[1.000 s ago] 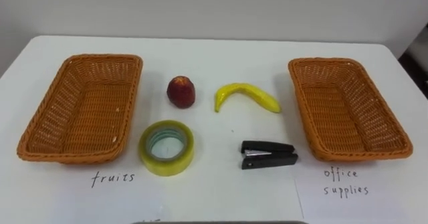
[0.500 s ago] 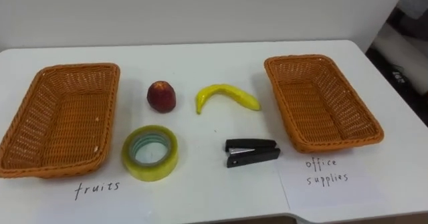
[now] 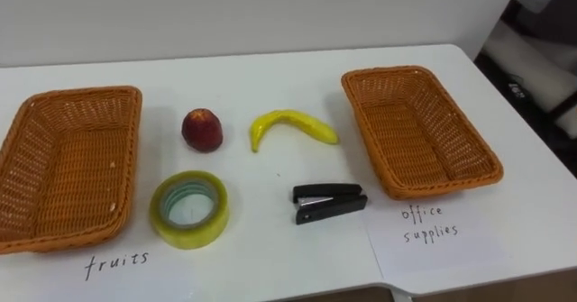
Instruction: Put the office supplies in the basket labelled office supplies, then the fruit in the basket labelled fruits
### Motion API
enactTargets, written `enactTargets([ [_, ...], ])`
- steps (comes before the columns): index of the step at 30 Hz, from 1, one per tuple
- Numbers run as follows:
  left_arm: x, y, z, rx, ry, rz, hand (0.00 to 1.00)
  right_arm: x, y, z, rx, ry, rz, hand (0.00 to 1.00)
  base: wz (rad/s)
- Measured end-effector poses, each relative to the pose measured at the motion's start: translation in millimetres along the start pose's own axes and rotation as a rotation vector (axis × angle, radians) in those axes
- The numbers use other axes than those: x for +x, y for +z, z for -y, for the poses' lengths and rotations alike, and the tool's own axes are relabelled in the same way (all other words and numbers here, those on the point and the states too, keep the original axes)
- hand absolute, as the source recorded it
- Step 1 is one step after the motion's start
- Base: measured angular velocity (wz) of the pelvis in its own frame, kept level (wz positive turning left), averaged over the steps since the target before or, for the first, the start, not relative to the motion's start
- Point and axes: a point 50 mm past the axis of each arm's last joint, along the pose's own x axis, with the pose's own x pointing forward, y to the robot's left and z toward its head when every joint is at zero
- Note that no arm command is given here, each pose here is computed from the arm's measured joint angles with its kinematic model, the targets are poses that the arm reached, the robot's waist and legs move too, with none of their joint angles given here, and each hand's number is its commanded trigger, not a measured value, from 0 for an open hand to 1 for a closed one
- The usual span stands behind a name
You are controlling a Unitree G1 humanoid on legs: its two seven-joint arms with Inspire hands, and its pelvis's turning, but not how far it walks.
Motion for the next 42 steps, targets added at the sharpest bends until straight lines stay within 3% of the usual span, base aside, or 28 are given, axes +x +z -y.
enactTargets([
  [8,0.2,8.8,5.4,0.025,-0.016,0.025,0.0,-17.1,27.1,-36.0,-0.01,-0.004,0.158,0.0,-0.09],
  [15,-0.3,13.6,2.8,0.034,-0.004,0.053,0.0,-46.1,64.6,-70.7,0.045,0.081,0.324,0.0,-0.02],
  [20,-0.7,15.2,6.2,0.067,-0.017,0.064,0.0,-76.8,84.7,-93.7,0.117,0.205,0.423,0.0,-0.01],
  [33,-1.0,13.9,8.4,0.104,-0.032,0.078,0.0,-147.0,100.2,-131.7,0.042,0.49,0.754,0.0,-0.01],
  [42,-1.0,5.2,5.5,0.135,-0.021,0.058,0.0,-193.4,107.2,-154.7,0.048,0.707,0.846,0.0,0.0],
])
